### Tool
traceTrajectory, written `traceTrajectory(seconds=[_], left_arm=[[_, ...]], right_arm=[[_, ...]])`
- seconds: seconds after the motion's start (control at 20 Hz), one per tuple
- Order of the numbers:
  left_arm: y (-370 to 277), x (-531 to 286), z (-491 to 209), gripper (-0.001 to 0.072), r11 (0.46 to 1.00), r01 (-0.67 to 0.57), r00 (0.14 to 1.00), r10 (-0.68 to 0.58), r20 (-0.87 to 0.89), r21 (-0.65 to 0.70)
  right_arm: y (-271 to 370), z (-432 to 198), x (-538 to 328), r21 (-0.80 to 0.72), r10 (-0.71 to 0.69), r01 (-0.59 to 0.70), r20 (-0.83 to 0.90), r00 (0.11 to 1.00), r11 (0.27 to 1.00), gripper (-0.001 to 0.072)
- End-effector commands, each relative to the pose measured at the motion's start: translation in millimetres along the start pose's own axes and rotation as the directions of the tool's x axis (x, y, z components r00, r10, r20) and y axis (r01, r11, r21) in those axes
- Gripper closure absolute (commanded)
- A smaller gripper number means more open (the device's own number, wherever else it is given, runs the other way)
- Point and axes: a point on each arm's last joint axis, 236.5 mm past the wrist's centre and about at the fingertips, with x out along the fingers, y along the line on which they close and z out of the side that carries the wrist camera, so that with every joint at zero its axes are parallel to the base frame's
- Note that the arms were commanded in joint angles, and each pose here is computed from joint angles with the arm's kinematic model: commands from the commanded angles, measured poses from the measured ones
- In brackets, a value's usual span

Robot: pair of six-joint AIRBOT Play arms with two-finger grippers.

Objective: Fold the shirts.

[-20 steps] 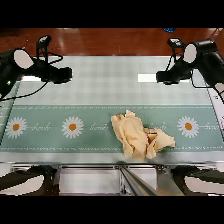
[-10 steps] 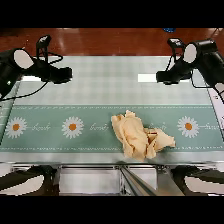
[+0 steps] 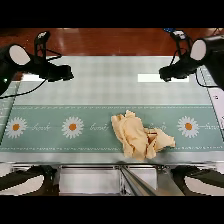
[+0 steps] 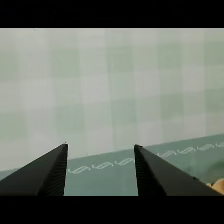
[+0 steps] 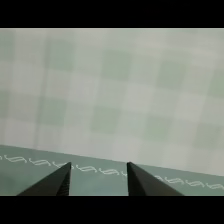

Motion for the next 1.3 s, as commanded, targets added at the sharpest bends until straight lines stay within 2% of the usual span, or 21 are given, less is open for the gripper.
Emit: traceTrajectory(seconds=[0.0,0.2,0.4,0.5,0.7,1.0,1.25], left_arm=[[-29.4,-24.9,-22.7,0.0199,0.992,0.11,0.992,-0.106,-0.062,0.058],[-78.4,-28.8,-81.7,0.0199,0.946,0.323,0.943,-0.324,-0.072,-0.023],[-97.5,20.2,-201.6,0.0199,0.912,0.371,0.868,-0.408,-0.281,-0.177],[-107.6,38.0,-227.5,0.0199,0.894,0.375,0.851,-0.437,-0.293,-0.246],[-144.1,59.5,-247.2,0.0199,0.862,0.426,0.802,-0.501,-0.325,-0.276],[-169.7,104.2,-222.4,0.0199,0.845,0.401,0.827,-0.5,-0.258,-0.354],[-195.5,120.6,-235.5,0.02,0.854,0.402,0.798,-0.504,-0.332,-0.33]], right_arm=[[-34.6,-23.2,-47.6,0.019,-0.07,0.07,0.024,0.997,0.997,0.0303],[-72.1,-102.3,-61.8,0.222,-0.072,0.073,-0.014,0.997,0.972,0.0303],[-45.2,-185.4,-33.9,0.338,0.075,-0.038,-0.097,0.993,0.941,0.0303],[-24.0,-211.2,-19.7,0.362,0.15,-0.092,-0.135,0.979,0.928,0.0303],[-3.7,-232.3,-2.3,0.396,0.224,-0.14,-0.175,0.959,0.908,0.0303],[-2.2,-234.8,-2.7,0.39,0.23,-0.144,-0.184,0.956,0.91,0.0303],[-2.6,-232.5,-2.2,0.39,0.229,-0.146,-0.174,0.958,0.909,0.0303]])
